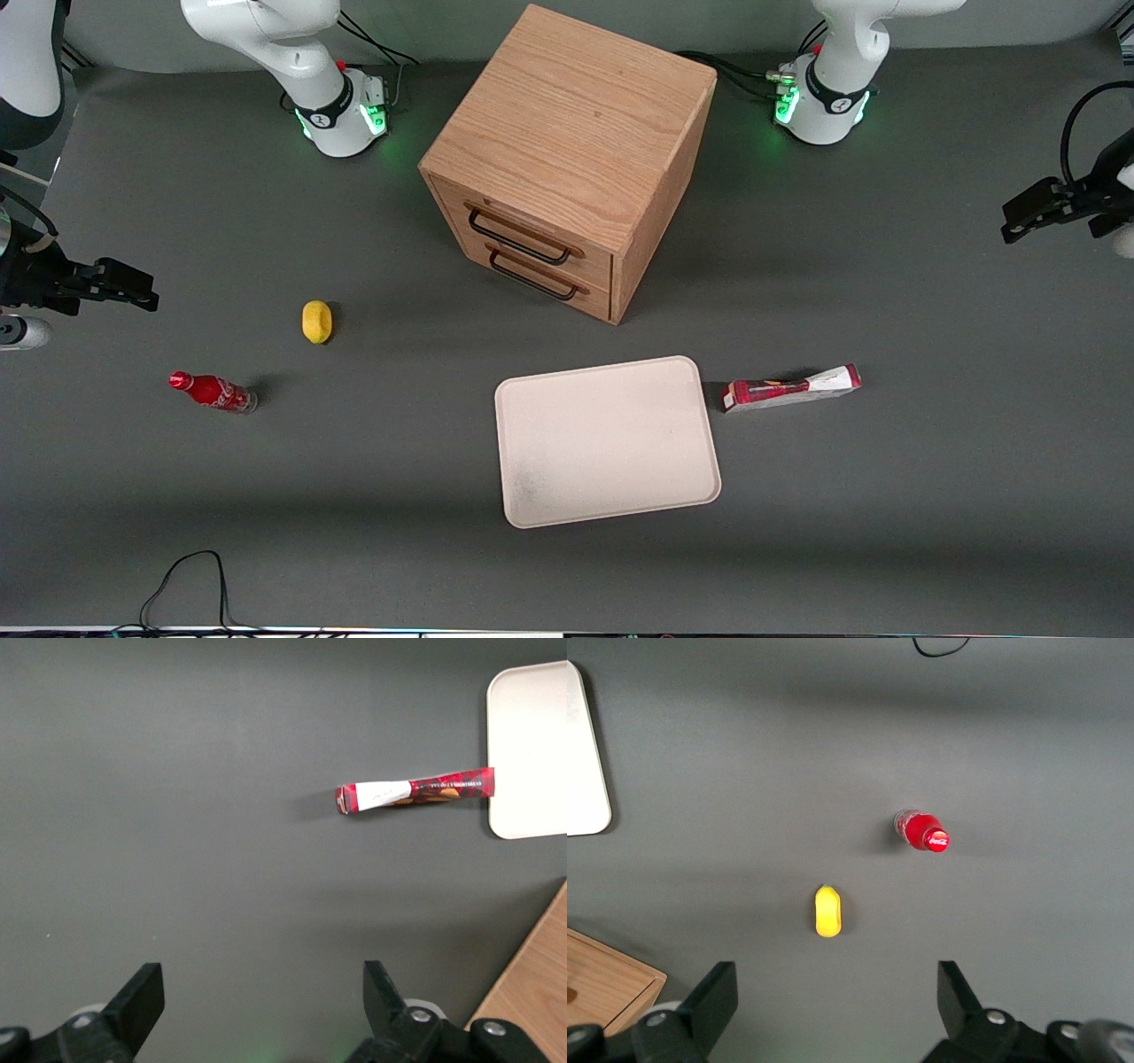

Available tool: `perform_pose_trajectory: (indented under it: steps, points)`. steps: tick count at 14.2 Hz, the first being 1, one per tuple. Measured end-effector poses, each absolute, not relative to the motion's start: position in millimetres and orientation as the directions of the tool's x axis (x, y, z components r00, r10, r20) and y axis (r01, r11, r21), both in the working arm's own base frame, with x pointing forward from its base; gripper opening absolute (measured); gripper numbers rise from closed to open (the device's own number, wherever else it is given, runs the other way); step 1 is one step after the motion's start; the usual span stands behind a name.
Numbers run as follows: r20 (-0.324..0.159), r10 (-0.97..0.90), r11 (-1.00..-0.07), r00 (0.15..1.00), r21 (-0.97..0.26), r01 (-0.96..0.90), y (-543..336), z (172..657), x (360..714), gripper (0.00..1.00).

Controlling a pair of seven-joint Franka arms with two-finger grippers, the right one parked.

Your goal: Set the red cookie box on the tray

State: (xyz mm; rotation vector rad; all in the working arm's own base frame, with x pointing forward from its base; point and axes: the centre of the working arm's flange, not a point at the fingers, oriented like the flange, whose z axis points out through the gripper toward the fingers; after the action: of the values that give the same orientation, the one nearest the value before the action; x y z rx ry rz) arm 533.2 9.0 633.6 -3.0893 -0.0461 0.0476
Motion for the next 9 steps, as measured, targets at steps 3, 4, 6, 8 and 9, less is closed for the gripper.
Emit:
perform_pose_trajectory:
  steps: [3,4,6,8,9]
  points:
    - [-0.051,0.021,-0.998,0.998,-0.057,0.018,10.3,640.6,541.6,1.0]
    - [-0.056,0.021,-0.998,0.998,-0.059,0.018,12.2,638.3,545.2,1.0]
    - [-0.065,0.022,-0.998,0.998,-0.065,0.017,16.0,632.9,550.5,1.0]
    - [-0.069,0.021,-0.998,0.997,-0.066,0.016,17.3,631.0,552.3,1.0]
    - [-0.067,0.021,-0.998,0.998,-0.066,0.016,17.2,631.5,552.3,1.0]
